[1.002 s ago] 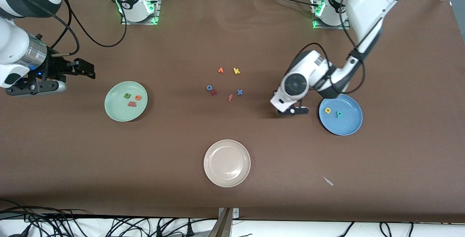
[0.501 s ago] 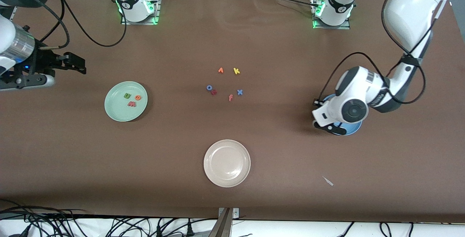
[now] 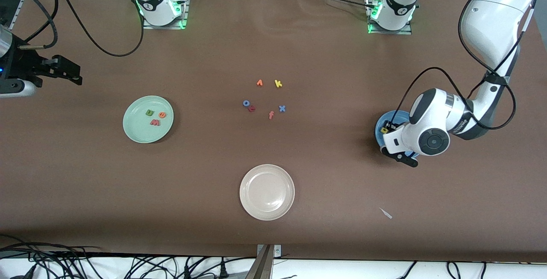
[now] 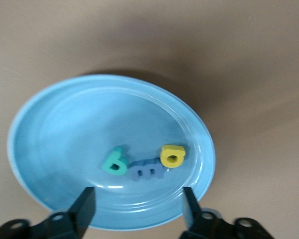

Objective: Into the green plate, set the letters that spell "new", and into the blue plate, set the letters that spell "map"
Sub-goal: 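Carry the blue m to the blue plate and release it with the left gripper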

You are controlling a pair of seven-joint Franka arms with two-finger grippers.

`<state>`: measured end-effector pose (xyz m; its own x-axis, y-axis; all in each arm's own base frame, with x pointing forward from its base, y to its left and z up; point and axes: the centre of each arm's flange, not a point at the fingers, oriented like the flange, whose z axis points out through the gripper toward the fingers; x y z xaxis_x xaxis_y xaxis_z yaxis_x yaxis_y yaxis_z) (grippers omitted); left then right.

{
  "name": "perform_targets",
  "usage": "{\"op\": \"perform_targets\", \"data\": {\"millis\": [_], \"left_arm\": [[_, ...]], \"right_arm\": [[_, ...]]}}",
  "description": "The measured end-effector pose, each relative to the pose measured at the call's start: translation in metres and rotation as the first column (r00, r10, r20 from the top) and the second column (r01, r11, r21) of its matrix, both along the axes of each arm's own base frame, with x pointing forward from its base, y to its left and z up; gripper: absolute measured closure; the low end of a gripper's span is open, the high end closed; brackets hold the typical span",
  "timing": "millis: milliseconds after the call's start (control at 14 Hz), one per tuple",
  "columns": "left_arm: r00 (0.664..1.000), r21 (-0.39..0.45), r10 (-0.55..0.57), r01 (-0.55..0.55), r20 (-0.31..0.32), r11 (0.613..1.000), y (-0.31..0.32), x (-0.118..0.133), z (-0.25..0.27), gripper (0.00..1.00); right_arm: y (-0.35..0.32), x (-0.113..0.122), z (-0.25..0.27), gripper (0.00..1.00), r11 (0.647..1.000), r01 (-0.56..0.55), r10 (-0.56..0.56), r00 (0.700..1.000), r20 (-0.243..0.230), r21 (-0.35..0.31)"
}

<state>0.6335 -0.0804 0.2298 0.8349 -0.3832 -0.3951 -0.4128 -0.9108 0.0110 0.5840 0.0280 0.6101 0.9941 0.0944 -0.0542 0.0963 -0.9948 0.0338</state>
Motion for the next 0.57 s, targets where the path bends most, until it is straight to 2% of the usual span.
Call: {"op": "perform_targets", "data": {"millis": [72, 143, 573], "left_arm": [[1.000, 0.004, 0.003, -0.003, 0.002, 1.000, 0.003, 0.005, 0.009, 0.04], [1.000, 0.007, 0.009, -0.009, 0.005, 1.000, 0.007, 0.008, 0.016, 0.00], [0.997, 0.030, 0.081, -0.081, -0.005, 0.996, 0.045, 0.016, 0.056, 0.00]], "right_arm": [[0.003, 0.001, -0.001, 0.00, 1.000, -0.004, 0.004, 1.000, -0.002, 0.000], [0.005, 0.002, -0.002, 0.00, 1.000, -0.007, 0.007, 1.000, -0.003, 0.000], [0.005, 0.005, -0.006, 0.00, 1.000, -0.007, 0.007, 1.000, -0.007, -0.002]]}}
